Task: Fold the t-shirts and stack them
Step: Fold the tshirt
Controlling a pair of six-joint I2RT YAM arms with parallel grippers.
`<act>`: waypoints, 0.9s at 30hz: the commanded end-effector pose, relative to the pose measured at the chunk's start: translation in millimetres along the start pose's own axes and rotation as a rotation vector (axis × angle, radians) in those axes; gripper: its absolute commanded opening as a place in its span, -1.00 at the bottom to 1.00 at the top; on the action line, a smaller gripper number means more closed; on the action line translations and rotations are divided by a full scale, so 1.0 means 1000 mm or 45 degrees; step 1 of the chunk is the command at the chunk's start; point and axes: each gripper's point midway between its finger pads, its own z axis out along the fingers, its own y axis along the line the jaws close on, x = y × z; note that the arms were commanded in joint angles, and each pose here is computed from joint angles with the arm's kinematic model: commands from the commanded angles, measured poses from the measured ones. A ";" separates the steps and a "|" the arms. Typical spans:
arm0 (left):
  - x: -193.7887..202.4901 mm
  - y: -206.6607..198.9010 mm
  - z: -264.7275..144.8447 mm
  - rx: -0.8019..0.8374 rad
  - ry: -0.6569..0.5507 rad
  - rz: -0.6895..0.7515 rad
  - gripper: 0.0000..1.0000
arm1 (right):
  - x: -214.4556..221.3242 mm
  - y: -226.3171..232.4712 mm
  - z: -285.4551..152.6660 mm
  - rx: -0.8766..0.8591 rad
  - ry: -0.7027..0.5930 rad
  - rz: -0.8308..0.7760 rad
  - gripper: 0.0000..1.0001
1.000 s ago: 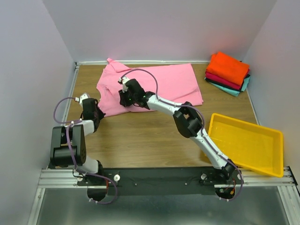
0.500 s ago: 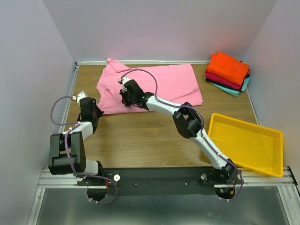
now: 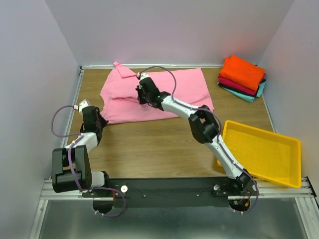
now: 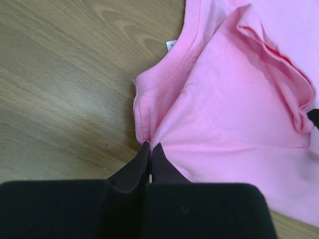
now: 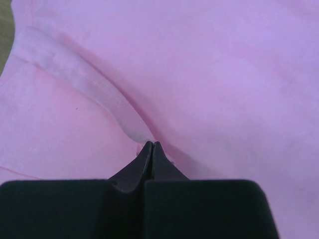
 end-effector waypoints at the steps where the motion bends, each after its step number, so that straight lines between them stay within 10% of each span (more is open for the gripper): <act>1: -0.002 0.011 -0.003 -0.039 -0.022 0.009 -1.00 | -0.057 -0.013 -0.016 0.016 -0.138 0.085 -0.95; 11: -0.001 0.012 -0.003 -0.040 -0.019 0.004 -1.00 | -0.079 -0.042 -0.004 -0.017 -0.189 0.177 -0.95; 14: -0.002 0.012 -0.003 -0.039 -0.023 0.001 -1.00 | -0.087 -0.050 0.000 -0.020 -0.215 0.190 -0.47; 17: -0.002 0.013 -0.005 -0.039 -0.026 -0.004 -1.00 | -0.091 -0.054 -0.004 -0.011 -0.222 0.200 0.57; 27: -0.026 0.005 -0.020 -0.017 -0.116 0.007 -0.56 | -0.072 -0.089 -0.067 0.194 -0.133 0.129 0.78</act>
